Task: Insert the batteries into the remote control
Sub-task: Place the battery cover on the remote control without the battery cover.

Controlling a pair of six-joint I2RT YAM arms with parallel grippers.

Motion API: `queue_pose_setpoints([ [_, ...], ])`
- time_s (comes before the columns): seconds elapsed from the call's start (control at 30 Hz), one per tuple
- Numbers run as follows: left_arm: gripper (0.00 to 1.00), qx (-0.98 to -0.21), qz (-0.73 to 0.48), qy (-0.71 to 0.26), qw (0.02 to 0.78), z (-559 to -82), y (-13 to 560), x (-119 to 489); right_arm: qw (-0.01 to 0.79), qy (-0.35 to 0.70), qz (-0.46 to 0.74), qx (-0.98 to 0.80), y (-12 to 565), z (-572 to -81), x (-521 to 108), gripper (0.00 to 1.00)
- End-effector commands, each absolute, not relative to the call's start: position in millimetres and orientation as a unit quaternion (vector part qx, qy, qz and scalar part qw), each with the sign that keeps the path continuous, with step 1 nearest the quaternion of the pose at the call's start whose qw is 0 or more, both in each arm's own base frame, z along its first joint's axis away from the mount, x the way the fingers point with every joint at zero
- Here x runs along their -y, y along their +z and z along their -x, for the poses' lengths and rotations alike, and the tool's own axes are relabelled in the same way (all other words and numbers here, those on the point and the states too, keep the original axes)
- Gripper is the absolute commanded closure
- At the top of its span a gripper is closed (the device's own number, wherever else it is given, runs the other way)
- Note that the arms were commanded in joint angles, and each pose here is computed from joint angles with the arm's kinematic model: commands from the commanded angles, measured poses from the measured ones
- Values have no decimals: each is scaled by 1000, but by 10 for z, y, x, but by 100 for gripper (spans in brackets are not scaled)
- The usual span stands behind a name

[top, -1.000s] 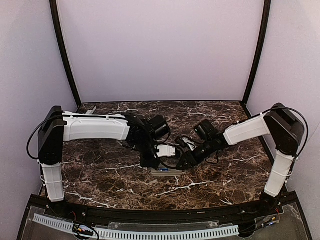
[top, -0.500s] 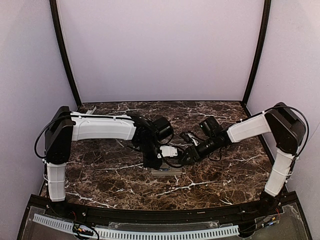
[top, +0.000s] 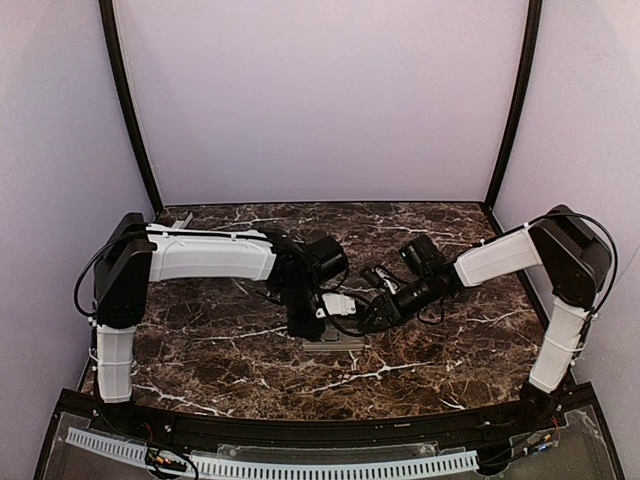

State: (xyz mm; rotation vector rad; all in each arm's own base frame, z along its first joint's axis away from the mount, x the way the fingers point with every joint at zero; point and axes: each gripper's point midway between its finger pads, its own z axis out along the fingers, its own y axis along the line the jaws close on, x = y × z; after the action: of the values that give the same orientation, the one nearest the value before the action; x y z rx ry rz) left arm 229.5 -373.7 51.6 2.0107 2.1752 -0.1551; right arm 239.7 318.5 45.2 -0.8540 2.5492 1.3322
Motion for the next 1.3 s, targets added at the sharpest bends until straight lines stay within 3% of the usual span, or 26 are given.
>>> queue_pose_setpoints([
  [0.0,79,-731,-676,-56,73,-2232,523,3735,72,451,284,-843,453,-2399,-3191,49],
  [0.6,69,-732,-676,-62,61,-2221,474,3782,65,455,283,-842,423,-2373,-3194,48],
  [1.27,35,-740,-663,-62,93,-2338,679,3802,68,455,283,-841,443,-2381,-3198,47],
])
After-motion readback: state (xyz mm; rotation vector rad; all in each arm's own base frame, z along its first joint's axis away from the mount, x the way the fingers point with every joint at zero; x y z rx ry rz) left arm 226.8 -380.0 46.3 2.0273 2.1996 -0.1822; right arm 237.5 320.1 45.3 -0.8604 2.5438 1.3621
